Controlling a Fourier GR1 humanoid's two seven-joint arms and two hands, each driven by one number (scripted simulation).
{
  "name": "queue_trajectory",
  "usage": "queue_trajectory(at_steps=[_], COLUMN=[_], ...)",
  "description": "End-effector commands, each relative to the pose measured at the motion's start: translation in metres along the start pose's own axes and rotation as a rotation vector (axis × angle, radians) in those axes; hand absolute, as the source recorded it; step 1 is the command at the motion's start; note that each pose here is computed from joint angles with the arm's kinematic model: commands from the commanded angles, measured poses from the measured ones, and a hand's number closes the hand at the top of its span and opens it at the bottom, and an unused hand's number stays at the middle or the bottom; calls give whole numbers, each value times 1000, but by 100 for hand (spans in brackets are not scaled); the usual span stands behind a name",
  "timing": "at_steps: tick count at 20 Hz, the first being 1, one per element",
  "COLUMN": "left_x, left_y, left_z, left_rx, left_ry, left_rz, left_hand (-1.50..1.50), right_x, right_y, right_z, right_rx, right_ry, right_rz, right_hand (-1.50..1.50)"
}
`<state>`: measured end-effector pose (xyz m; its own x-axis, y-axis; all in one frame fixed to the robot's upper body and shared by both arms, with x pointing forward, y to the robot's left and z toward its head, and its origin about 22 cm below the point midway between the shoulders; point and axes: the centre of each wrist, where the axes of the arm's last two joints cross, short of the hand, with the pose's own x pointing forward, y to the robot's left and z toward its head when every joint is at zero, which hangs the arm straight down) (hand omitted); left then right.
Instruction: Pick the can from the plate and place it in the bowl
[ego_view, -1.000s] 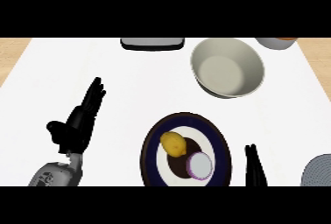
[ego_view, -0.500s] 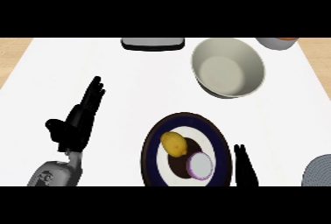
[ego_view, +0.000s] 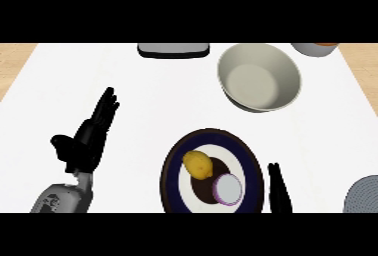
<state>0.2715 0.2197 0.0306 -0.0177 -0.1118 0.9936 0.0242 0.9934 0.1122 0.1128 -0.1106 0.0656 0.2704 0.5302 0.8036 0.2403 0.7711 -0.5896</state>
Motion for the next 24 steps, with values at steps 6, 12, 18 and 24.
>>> queue_trajectory(at_steps=[6,12,18,24], left_x=[4,-4,-10,-2], left_y=[-15,-3,-9,-10], left_z=[-5,-5,2,1], left_rx=[-4,0,1,-10], left_ry=[2,17,11,2], left_rz=[3,-11,10,4], left_hand=[0,0,0,0], right_x=[15,6,-25,-23], right_y=[13,34,51,71], right_z=[1,-1,-16,-30], right_rx=[52,55,48,37], right_ry=[38,64,89,119], right_rz=[-205,-235,-238,-172], right_hand=[-150,-150,-150,-150])
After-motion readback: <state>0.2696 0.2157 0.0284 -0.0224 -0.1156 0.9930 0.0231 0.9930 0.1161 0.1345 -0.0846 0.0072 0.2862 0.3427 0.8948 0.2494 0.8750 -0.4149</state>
